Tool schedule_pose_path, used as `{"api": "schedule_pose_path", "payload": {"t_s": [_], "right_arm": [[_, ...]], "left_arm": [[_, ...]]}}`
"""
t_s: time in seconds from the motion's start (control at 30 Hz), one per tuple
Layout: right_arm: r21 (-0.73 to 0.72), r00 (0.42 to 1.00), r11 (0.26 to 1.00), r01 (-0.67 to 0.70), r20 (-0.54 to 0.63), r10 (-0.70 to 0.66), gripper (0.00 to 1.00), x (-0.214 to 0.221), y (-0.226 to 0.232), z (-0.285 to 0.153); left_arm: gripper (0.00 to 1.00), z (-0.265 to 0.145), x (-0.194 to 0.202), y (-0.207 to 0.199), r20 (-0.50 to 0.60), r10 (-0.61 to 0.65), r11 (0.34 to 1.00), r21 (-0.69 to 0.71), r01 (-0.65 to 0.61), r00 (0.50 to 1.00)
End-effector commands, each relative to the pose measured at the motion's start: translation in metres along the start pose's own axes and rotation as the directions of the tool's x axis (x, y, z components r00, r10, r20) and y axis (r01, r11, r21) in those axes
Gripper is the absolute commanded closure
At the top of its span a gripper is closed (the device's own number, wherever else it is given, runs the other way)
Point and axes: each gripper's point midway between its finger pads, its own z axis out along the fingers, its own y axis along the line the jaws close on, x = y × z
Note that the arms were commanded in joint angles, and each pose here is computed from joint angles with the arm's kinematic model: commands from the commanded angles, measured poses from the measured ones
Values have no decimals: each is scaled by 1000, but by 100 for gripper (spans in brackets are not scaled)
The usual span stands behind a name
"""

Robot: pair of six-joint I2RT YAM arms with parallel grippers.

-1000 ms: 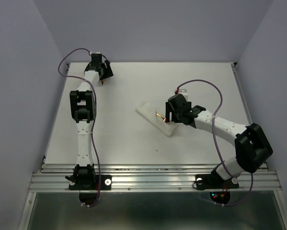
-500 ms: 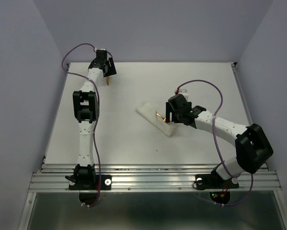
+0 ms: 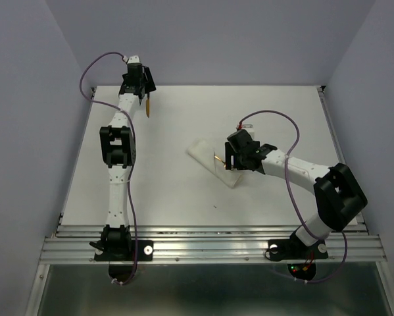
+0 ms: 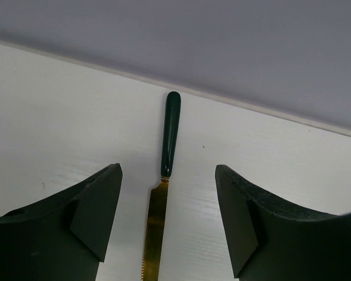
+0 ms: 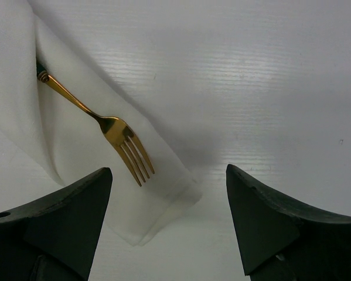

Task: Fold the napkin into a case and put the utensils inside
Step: Move the knife to the corner of the board.

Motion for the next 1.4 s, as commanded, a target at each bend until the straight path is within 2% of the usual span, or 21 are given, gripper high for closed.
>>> {"api": "schedule_pose_path", "payload": {"t_s": [0.0, 0.2, 0.47, 0.63, 0.8, 1.0, 1.1, 1.37], "right_arm": [[-30, 998, 999, -14, 65, 16, 16, -30, 14, -1], [-27, 998, 1000, -6, 67, 8, 16, -31, 14, 0], [-22, 997, 1000, -3, 75, 4, 16, -33, 13, -2], [-21, 997, 1000, -4, 76, 6, 16, -32, 12, -2], [-27, 997, 1000, -7, 78, 9, 16, -33, 13, -3], [-30, 997, 1000, -9, 83, 12, 16, -35, 13, -5], [-34, 996, 999, -14, 82, 17, 16, -35, 14, -5], [-39, 996, 999, -22, 84, 25, 16, -35, 14, -7]], "left_arm": [[24, 4, -30, -18, 106, -33, 998, 58, 27, 994], [29, 6, -8, -22, 28, -136, 988, 73, 134, 990], [37, 3, 34, -6, -104, -197, 980, -28, 196, 975], [40, -8, 40, 13, -108, -183, 975, -151, 166, 977], [39, -20, 40, 10, -120, -111, 976, -200, 86, 987], [40, -23, 63, 11, -191, -56, 976, -219, 13, 980], [44, -24, 70, 11, -215, -42, 976, -219, -6, 976], [63, -30, 82, 17, -262, -16, 971, -235, -48, 965]]}}
